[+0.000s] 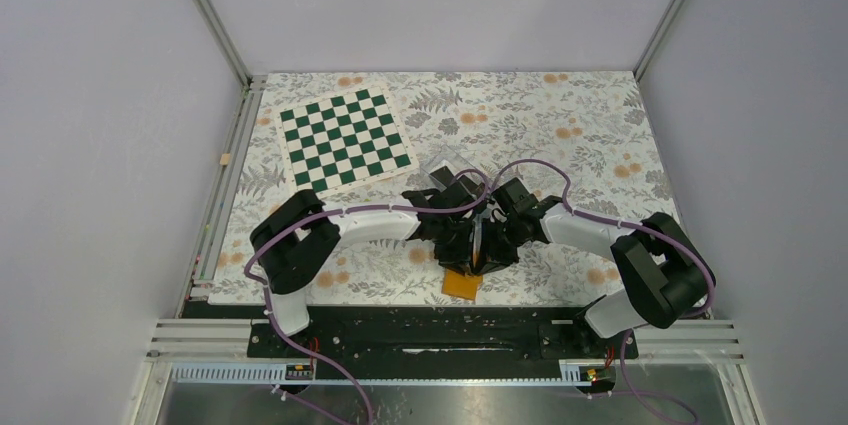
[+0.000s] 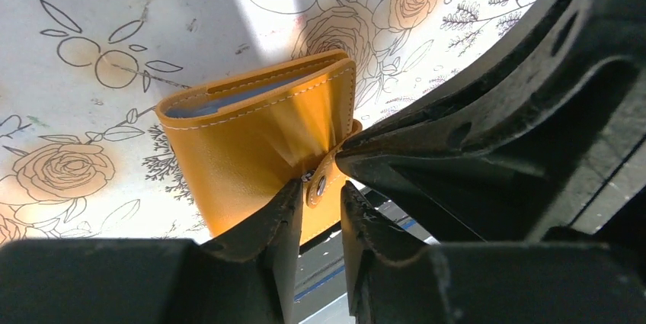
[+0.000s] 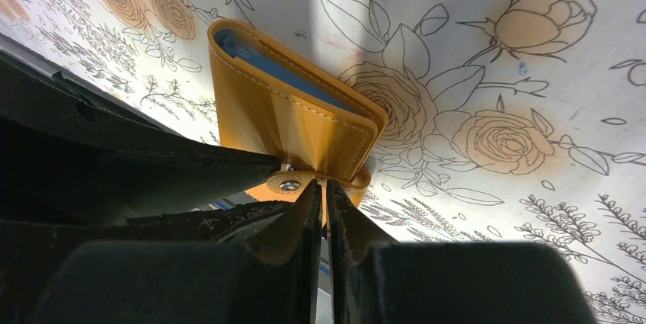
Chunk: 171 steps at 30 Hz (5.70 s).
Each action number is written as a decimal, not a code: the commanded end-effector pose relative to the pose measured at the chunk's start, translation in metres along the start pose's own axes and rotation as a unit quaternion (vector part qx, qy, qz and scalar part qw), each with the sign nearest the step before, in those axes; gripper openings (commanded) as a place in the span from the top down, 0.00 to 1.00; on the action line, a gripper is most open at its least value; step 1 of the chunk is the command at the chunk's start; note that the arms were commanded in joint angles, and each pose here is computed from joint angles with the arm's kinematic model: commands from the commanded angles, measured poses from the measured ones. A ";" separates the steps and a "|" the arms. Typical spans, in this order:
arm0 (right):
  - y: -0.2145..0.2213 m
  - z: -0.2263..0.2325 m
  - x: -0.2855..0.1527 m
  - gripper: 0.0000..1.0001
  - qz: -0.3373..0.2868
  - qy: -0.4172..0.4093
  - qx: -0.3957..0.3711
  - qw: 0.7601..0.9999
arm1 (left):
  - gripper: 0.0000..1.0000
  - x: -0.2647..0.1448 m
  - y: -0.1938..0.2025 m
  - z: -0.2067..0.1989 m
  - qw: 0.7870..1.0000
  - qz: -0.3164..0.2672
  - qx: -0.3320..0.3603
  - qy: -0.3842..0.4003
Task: Put the credit cards into the card holder
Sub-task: Close the card holder at the center of the board.
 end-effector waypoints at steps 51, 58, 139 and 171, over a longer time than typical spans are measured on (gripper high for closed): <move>-0.002 0.010 -0.010 0.78 -0.037 -0.021 -0.036 0.998 | 1.00 -0.015 -0.010 -0.007 0.999 -0.037 0.010 0.014; -0.005 0.013 -0.008 0.79 -0.035 -0.026 -0.035 0.998 | 1.00 -0.012 -0.012 -0.006 0.999 -0.034 0.014 0.010; 0.015 -0.015 0.041 0.86 0.052 0.125 -0.030 0.990 | 0.83 -0.029 -0.003 0.027 0.996 -0.049 -0.032 -0.064; 0.015 -0.013 0.042 0.86 0.060 0.117 -0.034 0.991 | 0.89 -0.012 -0.002 0.025 0.997 -0.034 -0.054 0.042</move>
Point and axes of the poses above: each gripper's point midway between its finger pads, its own x axis out along the fingers, its own z axis along the line the jaws close on, y = z × x, the point moved 7 cm from there along -x, back along the fingers, and after that the axes turned 2 degrees about x, right-handed, at the moved point
